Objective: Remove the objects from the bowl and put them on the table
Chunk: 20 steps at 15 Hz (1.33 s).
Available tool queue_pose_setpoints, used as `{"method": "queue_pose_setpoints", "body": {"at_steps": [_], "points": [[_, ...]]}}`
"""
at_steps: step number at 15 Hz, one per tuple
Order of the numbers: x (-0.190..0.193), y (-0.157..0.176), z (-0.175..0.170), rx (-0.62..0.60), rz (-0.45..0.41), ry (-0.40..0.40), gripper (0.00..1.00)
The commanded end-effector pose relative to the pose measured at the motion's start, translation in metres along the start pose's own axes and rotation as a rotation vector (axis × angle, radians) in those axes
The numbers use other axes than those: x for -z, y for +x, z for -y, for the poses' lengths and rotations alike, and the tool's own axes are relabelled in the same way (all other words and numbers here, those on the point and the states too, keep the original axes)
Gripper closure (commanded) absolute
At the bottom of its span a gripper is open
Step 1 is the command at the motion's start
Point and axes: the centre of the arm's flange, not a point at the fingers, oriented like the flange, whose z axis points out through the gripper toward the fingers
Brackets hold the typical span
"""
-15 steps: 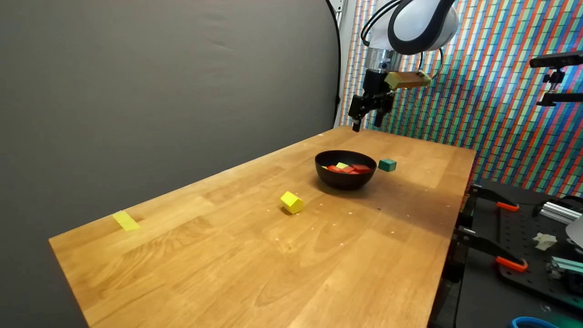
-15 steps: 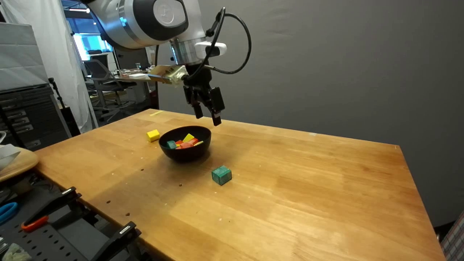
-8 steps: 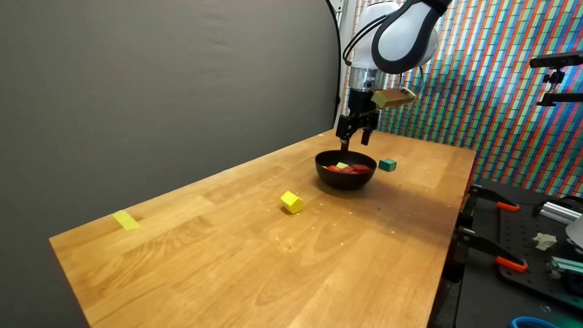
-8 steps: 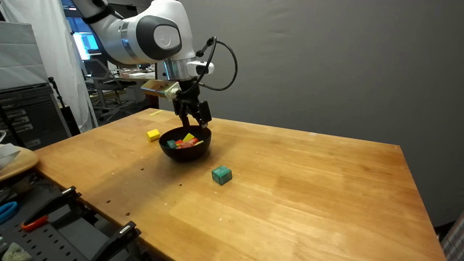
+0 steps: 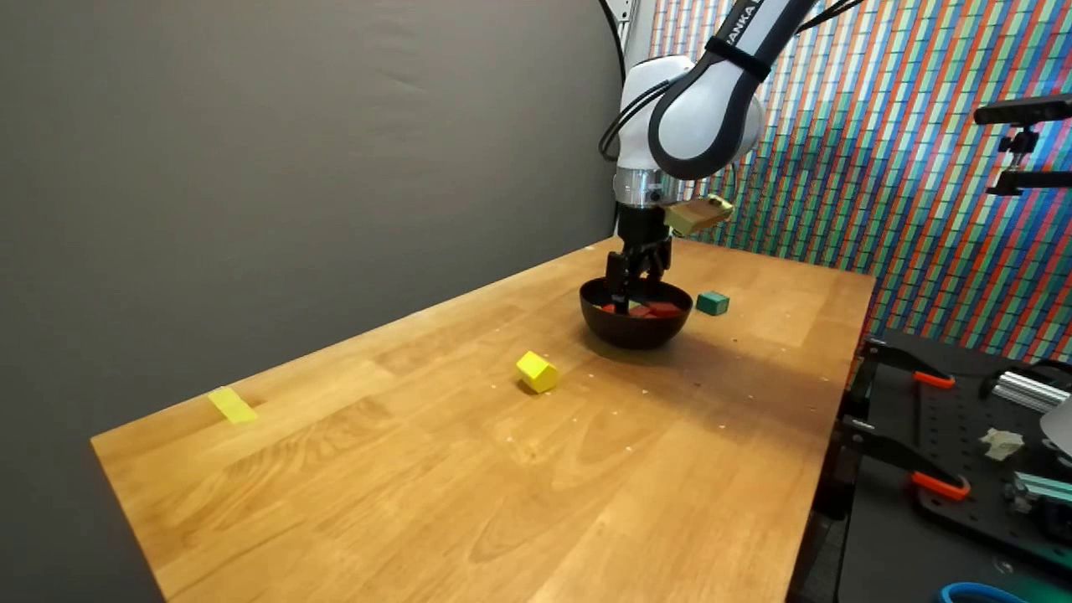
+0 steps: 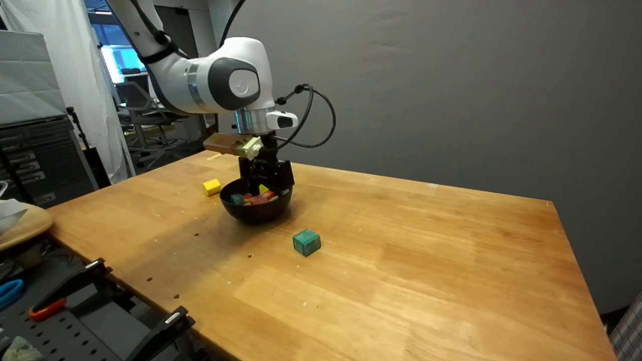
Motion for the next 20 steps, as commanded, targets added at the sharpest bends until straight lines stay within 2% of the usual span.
{"method": "queue_pose_setpoints", "body": {"at_steps": [1,6,7,8,10,13,20], "points": [[-0.016,0.022,0.007,0.077,0.046,-0.003,0.00],[-0.025,0.017,0.018,0.174,0.090,-0.050,0.00],[-0.025,0.017,0.020,0.183,0.093,-0.046,0.04],[-0.023,0.015,0.024,0.191,0.094,-0.044,0.27],[-0.019,0.014,0.029,0.200,0.086,-0.055,0.31],[-0.006,0.015,0.032,0.210,0.057,-0.070,0.50],[0.038,0.015,0.028,0.241,-0.019,-0.142,0.50]]}}
